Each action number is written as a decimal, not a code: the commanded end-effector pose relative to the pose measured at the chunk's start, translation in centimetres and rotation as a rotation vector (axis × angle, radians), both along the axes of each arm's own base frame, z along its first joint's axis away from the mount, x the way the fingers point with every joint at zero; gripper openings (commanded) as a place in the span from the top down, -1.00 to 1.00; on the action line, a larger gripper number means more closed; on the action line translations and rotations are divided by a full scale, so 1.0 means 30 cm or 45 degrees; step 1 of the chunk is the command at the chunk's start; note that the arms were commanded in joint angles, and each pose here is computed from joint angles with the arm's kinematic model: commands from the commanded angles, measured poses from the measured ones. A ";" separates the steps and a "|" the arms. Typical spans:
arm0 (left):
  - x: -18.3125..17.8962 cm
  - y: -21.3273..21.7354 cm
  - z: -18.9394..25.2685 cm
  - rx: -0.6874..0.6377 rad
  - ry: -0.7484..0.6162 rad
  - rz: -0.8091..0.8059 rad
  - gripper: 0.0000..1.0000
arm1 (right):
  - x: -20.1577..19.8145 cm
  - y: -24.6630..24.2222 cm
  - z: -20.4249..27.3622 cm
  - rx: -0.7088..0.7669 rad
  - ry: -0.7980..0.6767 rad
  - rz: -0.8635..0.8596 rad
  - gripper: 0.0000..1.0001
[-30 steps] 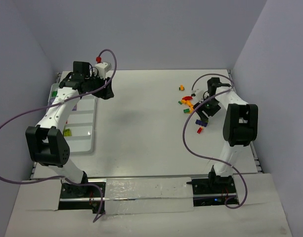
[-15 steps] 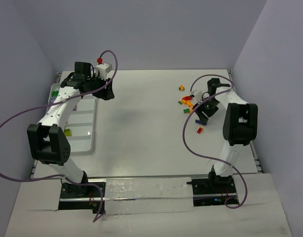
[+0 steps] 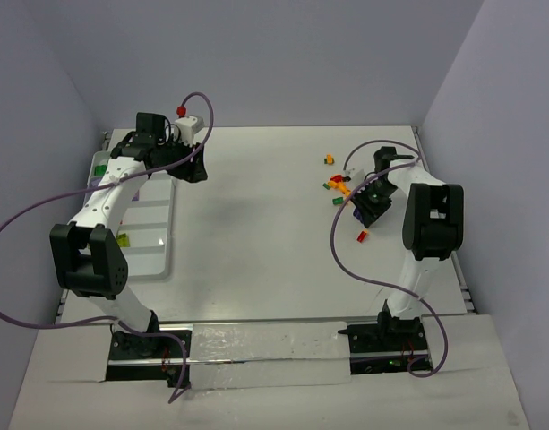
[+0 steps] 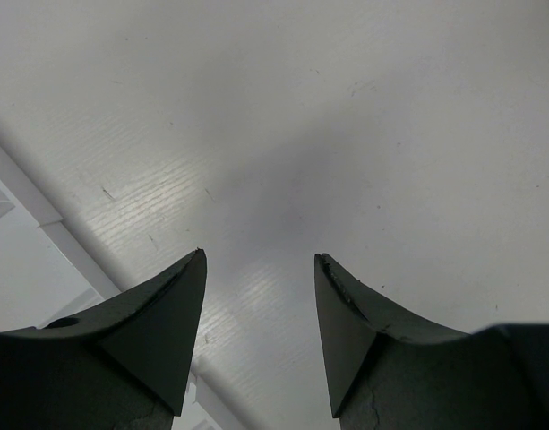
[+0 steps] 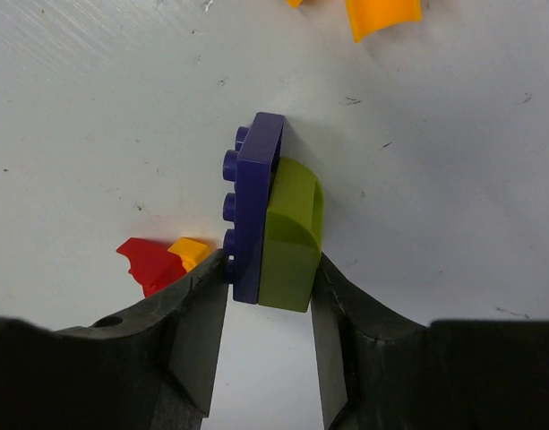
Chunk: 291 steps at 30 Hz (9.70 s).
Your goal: Sort the legos into containers by color
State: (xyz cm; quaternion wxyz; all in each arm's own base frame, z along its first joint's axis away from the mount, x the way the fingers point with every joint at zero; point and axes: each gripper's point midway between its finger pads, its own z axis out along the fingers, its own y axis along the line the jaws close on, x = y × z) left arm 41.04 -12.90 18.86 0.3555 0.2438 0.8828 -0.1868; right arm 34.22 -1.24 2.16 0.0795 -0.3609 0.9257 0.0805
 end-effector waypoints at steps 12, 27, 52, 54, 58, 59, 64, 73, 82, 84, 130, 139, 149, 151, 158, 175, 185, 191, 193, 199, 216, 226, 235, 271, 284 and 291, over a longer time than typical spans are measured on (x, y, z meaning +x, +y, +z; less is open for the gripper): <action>-0.043 -0.143 0.177 -0.479 0.042 -0.076 -0.45 | 0.106 0.165 0.337 0.301 -0.299 -0.035 0.67; -0.092 -0.438 0.303 -1.040 0.373 -0.042 -0.98 | 0.016 0.859 0.761 0.691 -0.590 0.163 1.00; -0.203 -0.604 0.250 -1.056 0.495 -0.181 -0.07 | 0.047 0.999 0.779 0.579 -0.693 0.047 1.00; -0.207 -0.607 0.248 -1.063 0.506 -0.186 0.06 | 0.047 0.998 0.779 0.578 -0.694 0.045 1.00; -0.216 -0.616 0.247 -1.073 0.523 -0.210 0.13 | 0.042 1.003 0.781 0.592 -0.688 0.055 1.00; -0.215 -0.617 0.249 -1.074 0.523 -0.213 0.12 | 0.038 1.005 0.780 0.595 -0.682 0.061 1.00; -0.208 -0.622 0.251 -1.075 0.526 -0.209 -0.22 | 0.025 1.013 0.784 0.615 -0.669 0.081 1.00; -0.201 -0.626 0.229 -1.049 0.528 -0.183 -0.15 | 0.022 1.017 0.785 0.616 -0.667 0.086 1.00; -0.213 -0.636 0.232 -1.067 0.535 -0.220 0.39 | -0.008 1.037 0.785 0.646 -0.633 0.134 1.00; -0.221 -0.633 0.228 -1.062 0.535 -0.241 0.77 | -0.023 1.043 0.783 0.658 -0.600 0.152 0.65; -0.531 -0.530 0.352 -0.897 0.221 -0.984 1.00 | -0.277 1.060 0.854 1.242 0.099 0.410 -0.05; -0.524 -0.538 0.346 -0.884 0.212 -0.970 1.00 | -0.312 1.074 0.857 1.248 0.126 0.462 0.13; -0.521 -0.540 0.338 -0.876 0.220 -0.945 0.28 | -0.311 1.077 0.845 1.230 0.141 0.452 1.00; -0.519 -0.542 0.339 -0.875 0.220 -0.937 0.10 | -0.311 1.078 0.846 1.228 0.139 0.448 1.00; -0.514 -0.546 0.334 -0.868 0.220 -0.919 -0.06 | -0.301 1.079 0.847 1.224 0.123 0.430 1.00; -0.519 -0.428 0.189 -0.722 0.219 -0.912 1.00 | -0.176 0.952 0.898 1.276 0.050 0.277 1.00; -0.279 -0.124 0.142 -0.530 0.074 -0.494 1.00 | -0.112 0.866 0.899 1.212 -0.057 0.194 1.00; 0.040 0.234 0.159 -0.143 -0.107 0.114 1.00 | 0.000 0.852 0.843 1.065 -0.190 0.035 1.00; 0.082 0.334 0.119 -0.048 -0.071 0.250 1.00 | 0.026 0.850 0.827 1.035 -0.219 0.001 1.00; 0.180 0.592 0.000 0.250 0.049 0.595 1.00 | 0.041 0.863 0.792 0.997 -0.243 -0.018 1.00; 0.250 0.732 -0.268 0.415 0.392 0.724 0.98 | 0.032 0.865 0.739 0.969 -0.241 -0.014 1.00; 0.216 0.705 -0.358 0.389 0.482 0.681 0.76 | 0.044 0.873 0.734 0.971 -0.215 -0.017 1.00; 0.215 0.699 -0.412 0.388 0.533 0.667 0.46 | 0.041 0.875 0.725 0.961 -0.210 -0.023 1.00; -0.337 -0.320 0.315 -0.659 -0.077 -0.339 -0.39 | -0.099 1.113 0.900 1.506 0.194 -0.228 1.00; -0.318 -0.455 0.258 -0.402 -0.152 -0.308 -0.45 | -0.053 1.102 0.901 1.496 0.205 -0.575 1.00; -0.273 -0.483 0.264 -0.324 -0.204 -0.254 -0.46 | -0.069 1.104 0.907 1.496 0.199 -0.561 1.00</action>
